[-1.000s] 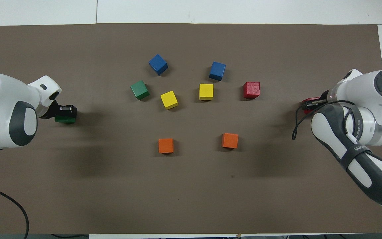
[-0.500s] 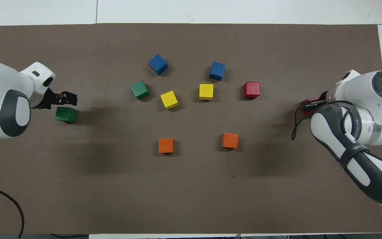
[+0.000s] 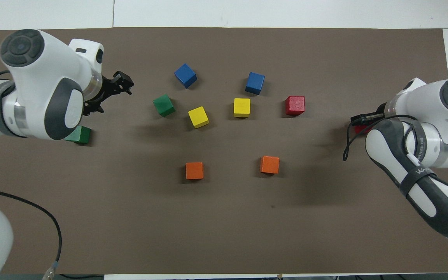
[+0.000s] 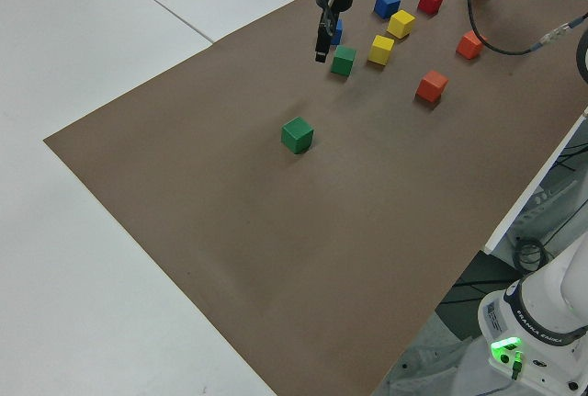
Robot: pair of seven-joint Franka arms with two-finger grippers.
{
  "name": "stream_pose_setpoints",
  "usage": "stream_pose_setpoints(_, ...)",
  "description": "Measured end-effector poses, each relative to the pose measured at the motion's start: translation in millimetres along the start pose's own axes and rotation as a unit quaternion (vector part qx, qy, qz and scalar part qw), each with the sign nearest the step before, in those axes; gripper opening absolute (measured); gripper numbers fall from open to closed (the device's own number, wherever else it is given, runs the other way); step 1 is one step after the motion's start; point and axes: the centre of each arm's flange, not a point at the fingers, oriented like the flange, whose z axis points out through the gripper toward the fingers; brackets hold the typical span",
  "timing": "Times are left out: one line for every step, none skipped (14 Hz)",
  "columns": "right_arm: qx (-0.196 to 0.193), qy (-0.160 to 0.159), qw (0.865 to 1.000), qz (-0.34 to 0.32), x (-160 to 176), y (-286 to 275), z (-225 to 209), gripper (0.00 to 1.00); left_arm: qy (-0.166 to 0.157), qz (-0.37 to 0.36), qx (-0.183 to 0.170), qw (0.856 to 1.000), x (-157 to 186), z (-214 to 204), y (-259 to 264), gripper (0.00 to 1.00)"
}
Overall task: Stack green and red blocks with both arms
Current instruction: 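Grasp the other green cube with the left gripper while the right gripper grasps red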
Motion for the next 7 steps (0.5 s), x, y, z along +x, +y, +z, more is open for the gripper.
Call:
stream_pose_setpoints(0.0,0.001,1.0,0.0,4,0,-6,1.0,0.0,-0.019,0.0,1.0,-2,7,14,1.0)
stream_pose_setpoints(0.0,0.001,1.0,0.0,8,-1,-15,1.0,-0.001,-0.026,0.0,1.0,-1,15,25,1.0)
stream_pose_setpoints(0.004,-0.003,1.0,0.007,13,-4,-26,1.0,-0.002,-0.026,0.001,1.0,-3,25,37,1.0)
stream_pose_setpoints(0.012,-0.009,1.0,0.014,21,-13,-41,1.0,-0.004,-0.028,0.002,1.0,-6,35,49,1.0)
stream_pose_setpoints(0.018,-0.01,1.0,0.016,30,-27,-59,1.0,-0.004,-0.029,0.001,1.0,-8,42,59,1.0)
stream_pose_setpoints(0.022,-0.006,1.0,0.015,39,-43,-78,1.0,-0.002,-0.026,0.001,1.0,-10,46,66,1.0)
stream_pose_setpoints(0.023,-0.002,1.0,0.018,47,-60,-93,1.0,0.005,-0.018,-0.001,1.0,-13,48,74,1.0)
